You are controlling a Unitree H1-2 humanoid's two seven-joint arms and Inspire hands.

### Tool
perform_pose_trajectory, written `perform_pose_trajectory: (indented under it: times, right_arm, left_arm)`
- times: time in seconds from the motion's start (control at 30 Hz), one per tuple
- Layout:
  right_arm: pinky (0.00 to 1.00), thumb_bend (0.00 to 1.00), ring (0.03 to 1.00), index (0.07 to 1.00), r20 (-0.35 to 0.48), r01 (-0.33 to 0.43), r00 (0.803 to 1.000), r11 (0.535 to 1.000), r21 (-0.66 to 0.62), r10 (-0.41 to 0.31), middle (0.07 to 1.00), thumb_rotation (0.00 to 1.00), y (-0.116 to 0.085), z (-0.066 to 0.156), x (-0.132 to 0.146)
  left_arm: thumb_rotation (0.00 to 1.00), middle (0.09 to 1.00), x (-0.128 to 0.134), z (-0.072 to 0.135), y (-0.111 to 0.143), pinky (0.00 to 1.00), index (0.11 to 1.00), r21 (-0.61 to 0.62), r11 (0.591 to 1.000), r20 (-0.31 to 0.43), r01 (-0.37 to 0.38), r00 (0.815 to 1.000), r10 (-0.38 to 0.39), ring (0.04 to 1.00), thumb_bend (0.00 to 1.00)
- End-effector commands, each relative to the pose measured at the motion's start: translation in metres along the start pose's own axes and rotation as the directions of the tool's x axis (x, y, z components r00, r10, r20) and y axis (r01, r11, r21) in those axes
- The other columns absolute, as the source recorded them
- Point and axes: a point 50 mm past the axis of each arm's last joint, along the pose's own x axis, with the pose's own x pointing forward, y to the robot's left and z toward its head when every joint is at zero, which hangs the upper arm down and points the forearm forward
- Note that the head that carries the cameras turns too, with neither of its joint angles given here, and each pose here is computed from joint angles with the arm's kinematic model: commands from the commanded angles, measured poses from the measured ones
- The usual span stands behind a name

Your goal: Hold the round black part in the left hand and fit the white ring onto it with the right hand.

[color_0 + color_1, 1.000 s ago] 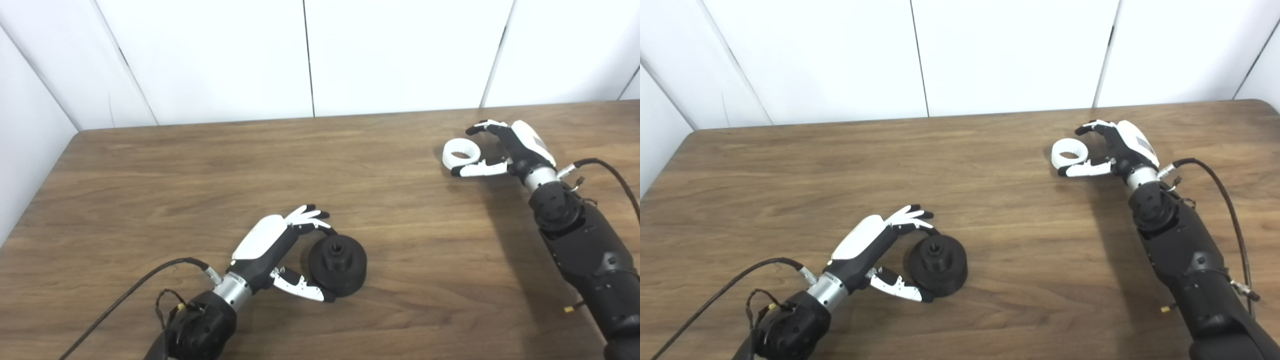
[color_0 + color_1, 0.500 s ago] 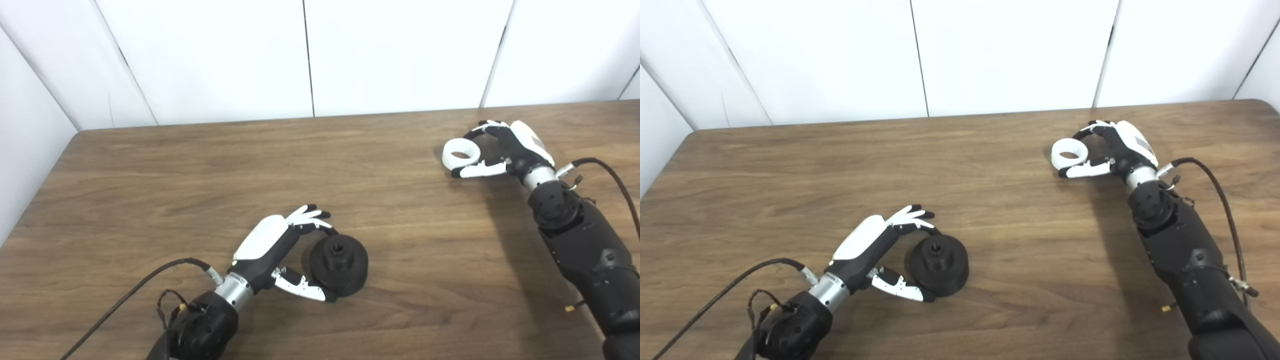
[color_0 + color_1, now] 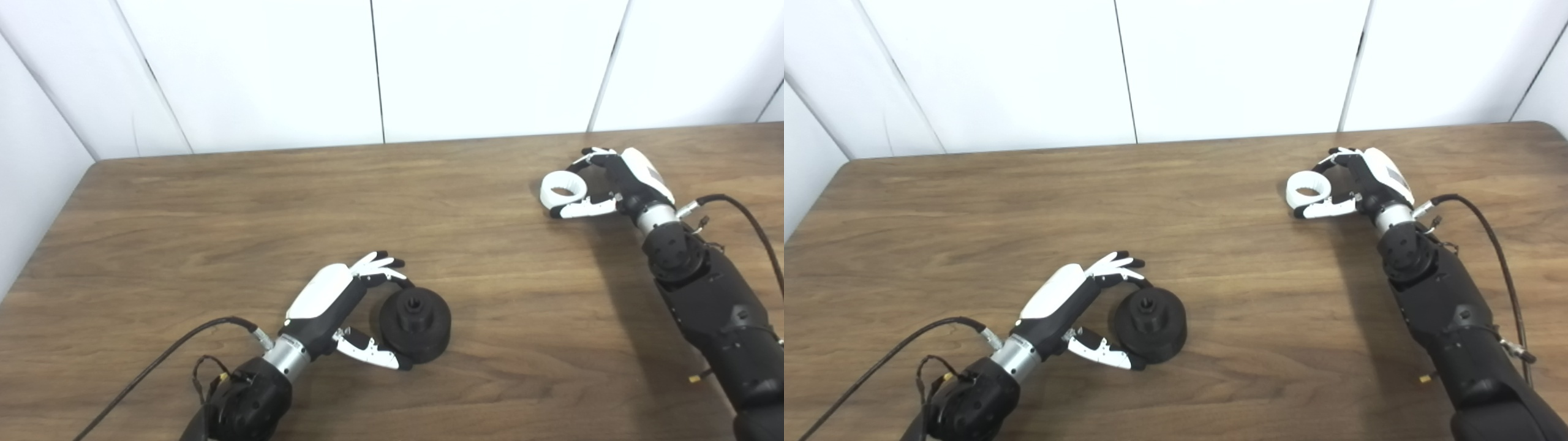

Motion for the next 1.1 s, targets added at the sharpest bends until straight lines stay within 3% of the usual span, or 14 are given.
perform_pose_trajectory:
  times: [0.0,0.7,0.73,0.8,1.07]
  right_arm:
    - [0.91,0.89,0.972,0.622,0.085,0.061,0.995,0.998,0.011,-0.062,0.898,0.26,-0.0228,0.0222,0.0144]
    - [0.89,0.83,0.940,0.588,0.094,0.084,0.992,0.996,0.002,-0.083,0.869,0.23,-0.0206,0.0209,0.0136]
    - [0.89,0.68,0.940,0.541,0.093,0.084,0.992,0.996,0.003,-0.084,0.868,0.19,-0.0207,0.0212,0.0135]
    - [0.89,0.56,0.940,0.502,0.093,0.084,0.992,0.996,0.006,-0.084,0.867,0.16,-0.0208,0.0214,0.0134]
    - [0.90,0.52,0.936,0.492,0.096,0.080,0.992,0.997,0.005,-0.080,0.859,0.15,-0.0210,0.0220,0.0138]
  left_arm:
    - [0.28,0.901,0.0000,0.0008,0.0024,0.89,0.668,0.015,1.000,0.009,0.003,1.000,-0.003,0.977,0.85]
    - [0.27,0.904,-0.0001,0.0022,0.0028,0.92,0.669,0.011,1.000,0.003,-0.001,1.000,0.000,0.981,0.85]
    - [0.27,0.905,-0.0002,0.0023,0.0028,0.92,0.670,0.010,1.000,0.000,0.000,1.000,0.000,0.981,0.85]
    - [0.27,0.905,-0.0003,0.0023,0.0027,0.91,0.670,0.010,1.000,-0.003,0.000,1.000,0.000,0.981,0.85]
    - [0.26,0.905,0.0000,0.0017,0.0032,0.92,0.672,0.007,1.000,-0.003,0.000,1.000,0.000,0.983,0.85]
